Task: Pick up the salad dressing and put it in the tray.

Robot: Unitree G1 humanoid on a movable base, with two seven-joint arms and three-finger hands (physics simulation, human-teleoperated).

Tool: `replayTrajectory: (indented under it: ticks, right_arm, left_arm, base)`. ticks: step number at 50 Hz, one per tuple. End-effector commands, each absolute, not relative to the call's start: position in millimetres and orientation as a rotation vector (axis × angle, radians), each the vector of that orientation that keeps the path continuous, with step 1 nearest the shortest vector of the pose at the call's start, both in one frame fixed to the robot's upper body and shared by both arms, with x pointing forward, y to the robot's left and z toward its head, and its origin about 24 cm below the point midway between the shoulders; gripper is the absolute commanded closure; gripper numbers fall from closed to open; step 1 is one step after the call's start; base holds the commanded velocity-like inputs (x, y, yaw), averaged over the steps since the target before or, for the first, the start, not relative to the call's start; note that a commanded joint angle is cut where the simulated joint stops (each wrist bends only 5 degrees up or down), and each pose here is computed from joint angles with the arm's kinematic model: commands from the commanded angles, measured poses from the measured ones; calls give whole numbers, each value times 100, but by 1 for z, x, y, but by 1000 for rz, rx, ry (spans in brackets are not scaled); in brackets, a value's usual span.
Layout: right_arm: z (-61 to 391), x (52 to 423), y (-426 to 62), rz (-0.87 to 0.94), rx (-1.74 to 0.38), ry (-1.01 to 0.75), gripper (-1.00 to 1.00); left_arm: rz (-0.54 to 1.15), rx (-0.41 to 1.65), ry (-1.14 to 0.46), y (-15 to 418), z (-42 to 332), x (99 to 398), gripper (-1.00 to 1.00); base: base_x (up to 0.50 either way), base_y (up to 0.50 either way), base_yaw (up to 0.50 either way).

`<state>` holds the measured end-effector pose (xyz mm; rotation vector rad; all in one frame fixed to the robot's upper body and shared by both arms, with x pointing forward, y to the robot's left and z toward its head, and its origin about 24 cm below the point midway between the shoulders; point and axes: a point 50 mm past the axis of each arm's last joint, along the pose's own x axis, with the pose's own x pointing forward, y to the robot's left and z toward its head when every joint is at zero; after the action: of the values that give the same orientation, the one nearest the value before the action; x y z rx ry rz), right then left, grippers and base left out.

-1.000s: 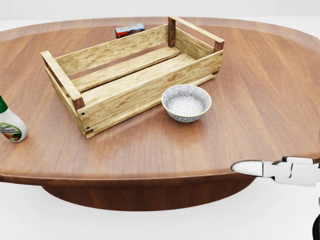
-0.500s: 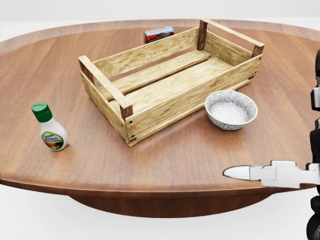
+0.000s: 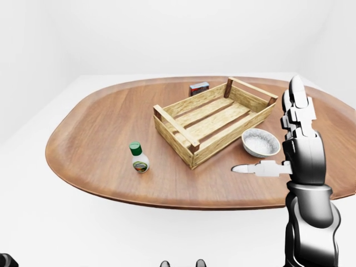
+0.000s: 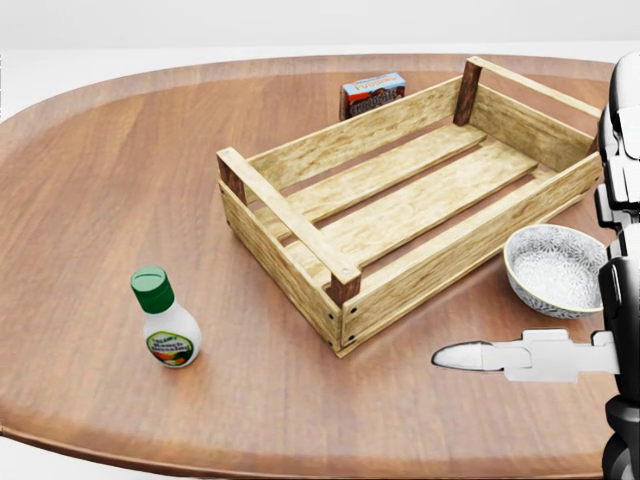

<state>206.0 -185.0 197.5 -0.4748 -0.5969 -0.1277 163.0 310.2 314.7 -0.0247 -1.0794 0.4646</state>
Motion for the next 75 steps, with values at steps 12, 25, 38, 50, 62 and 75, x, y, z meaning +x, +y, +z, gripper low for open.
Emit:
replayTrajectory:
  ticks: [12, 25, 38, 50, 62, 75]
  right_arm:
    - [195, 200, -185, -11, -296, -609, -100]
    - [192, 199, -186, -9, -312, -592, -100]
    - [194, 197, -188, -12, -308, -601, -100]
    - [195, 194, -189, -21, -309, -604, -100]
    - [199, 195, -193, -53, -322, -626, -100]
    - [210, 188, -182, -17, -435, -664, -100]
  left_arm:
    - [472, -10, -1060, 312, 310, 166, -100]
    - [472, -18, -1074, 312, 313, 163, -100]
    - [469, -29, -1076, 312, 314, 163, -100]
    - [468, -33, -1078, 313, 314, 162, -100]
    - [465, -41, -1080, 312, 315, 162, -100]
    - [463, -39, -1077, 311, 314, 163, -100]
  base:
    - [48, 13, 0]
    - [50, 0, 0]
    - [50, -1, 0]
    - [50, -4, 0]
    - [50, -5, 0]
    - [3, 27, 0]
